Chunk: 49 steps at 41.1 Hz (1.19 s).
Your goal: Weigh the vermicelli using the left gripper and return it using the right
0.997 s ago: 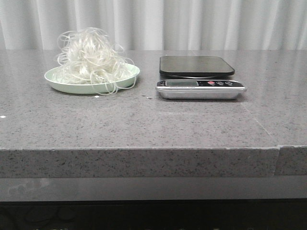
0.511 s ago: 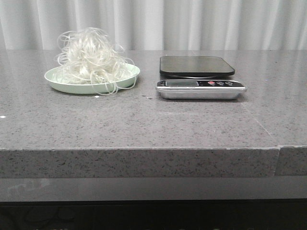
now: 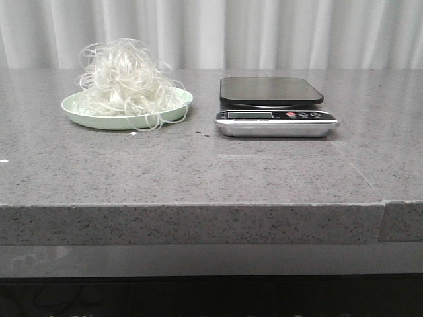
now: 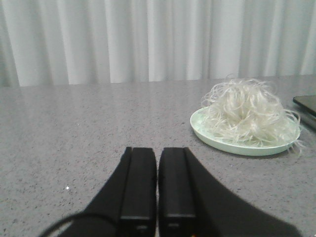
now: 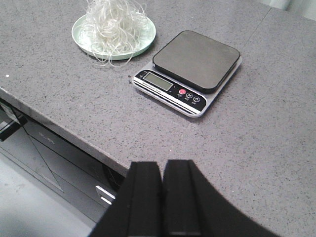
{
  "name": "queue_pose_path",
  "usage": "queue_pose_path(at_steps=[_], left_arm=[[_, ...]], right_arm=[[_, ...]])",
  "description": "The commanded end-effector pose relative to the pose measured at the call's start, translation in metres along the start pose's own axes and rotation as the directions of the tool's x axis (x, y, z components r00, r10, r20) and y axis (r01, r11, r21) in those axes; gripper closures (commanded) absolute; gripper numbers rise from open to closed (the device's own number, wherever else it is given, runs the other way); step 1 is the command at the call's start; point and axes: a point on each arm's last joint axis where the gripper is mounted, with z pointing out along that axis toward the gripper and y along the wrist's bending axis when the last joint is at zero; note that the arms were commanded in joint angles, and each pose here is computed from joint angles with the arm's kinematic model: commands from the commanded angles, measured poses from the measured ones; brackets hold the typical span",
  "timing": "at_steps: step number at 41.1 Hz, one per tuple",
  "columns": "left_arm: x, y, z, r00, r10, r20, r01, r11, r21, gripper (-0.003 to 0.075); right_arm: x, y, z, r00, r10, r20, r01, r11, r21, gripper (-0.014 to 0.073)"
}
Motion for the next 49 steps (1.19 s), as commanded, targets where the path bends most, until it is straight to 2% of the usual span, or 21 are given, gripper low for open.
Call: queue_pose_path(at_steps=[1, 9, 49], left_arm=[[-0.002, 0.001, -0.001, 0.991, -0.019, 0.135, 0.021, 1.000, -0.014, 0.0579], [0.018, 0.001, -0.001, 0.983, -0.018, 0.181, 0.021, 1.000, -0.015, 0.0578], [0.017, 0.001, -0.001, 0.981, -0.015, 0.193, 0.021, 0.999, -0.028, 0.0579]], right_arm=[[-0.011, 0.000, -0.003, 0.997, 0.002, 0.076, -0.002, 1.000, 0.005, 0.0436], [-0.011, 0.000, -0.003, 0.997, 0.002, 0.075, -0.002, 1.000, 0.005, 0.0436], [-0.011, 0.000, -0.003, 0.997, 0.002, 0.074, -0.002, 1.000, 0.005, 0.0436]])
